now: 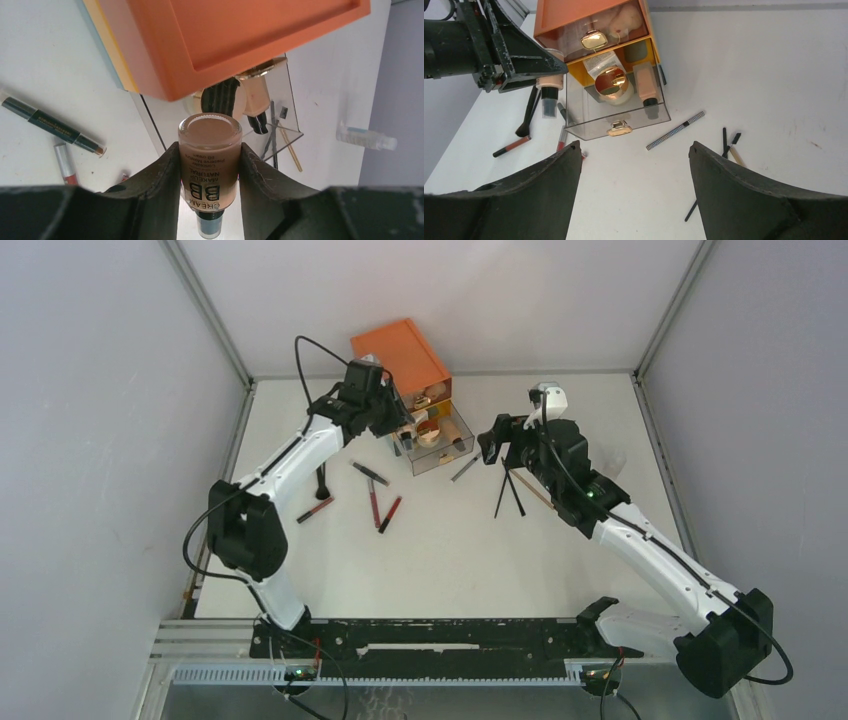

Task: Organize the makeup
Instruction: Place the makeup in the drawer.

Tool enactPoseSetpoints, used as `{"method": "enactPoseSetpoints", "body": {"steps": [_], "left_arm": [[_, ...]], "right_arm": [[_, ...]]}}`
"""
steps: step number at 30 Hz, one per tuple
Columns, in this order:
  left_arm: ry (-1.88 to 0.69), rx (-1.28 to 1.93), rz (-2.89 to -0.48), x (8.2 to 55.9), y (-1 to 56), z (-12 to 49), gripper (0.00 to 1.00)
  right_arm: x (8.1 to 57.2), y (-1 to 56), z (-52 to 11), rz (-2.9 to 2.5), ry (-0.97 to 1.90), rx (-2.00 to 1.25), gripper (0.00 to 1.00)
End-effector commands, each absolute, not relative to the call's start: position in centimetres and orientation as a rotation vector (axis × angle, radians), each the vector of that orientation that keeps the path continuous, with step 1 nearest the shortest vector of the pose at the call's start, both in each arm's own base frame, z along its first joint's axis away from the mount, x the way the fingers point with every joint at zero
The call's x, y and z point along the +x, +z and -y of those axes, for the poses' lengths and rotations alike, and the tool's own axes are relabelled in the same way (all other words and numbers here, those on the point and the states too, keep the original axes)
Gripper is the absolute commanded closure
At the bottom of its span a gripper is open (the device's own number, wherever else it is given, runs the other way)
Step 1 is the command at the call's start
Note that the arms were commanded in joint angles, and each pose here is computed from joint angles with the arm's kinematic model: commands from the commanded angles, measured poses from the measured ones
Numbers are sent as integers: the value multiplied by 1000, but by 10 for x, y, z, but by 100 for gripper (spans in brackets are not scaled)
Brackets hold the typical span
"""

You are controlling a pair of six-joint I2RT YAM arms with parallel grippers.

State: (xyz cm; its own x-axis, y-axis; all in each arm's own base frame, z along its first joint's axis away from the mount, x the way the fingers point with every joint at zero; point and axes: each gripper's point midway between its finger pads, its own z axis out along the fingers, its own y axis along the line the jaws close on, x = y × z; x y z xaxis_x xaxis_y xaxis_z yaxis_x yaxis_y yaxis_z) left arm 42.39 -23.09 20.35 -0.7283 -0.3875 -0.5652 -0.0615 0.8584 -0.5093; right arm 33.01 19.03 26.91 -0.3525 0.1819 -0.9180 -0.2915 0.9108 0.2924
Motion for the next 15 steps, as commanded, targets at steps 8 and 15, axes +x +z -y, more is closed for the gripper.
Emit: {"method": "enactPoseSetpoints", "body": {"steps": [8,15], "left_arm": [[-640,-424,-2214,449,223,245,57],[-637,-412,-2225,444,219,250,36]], "right_arm": [[332,274,-188,-1855,499,-54,15],[333,274,-190,-1856,509,-57,15]]}}
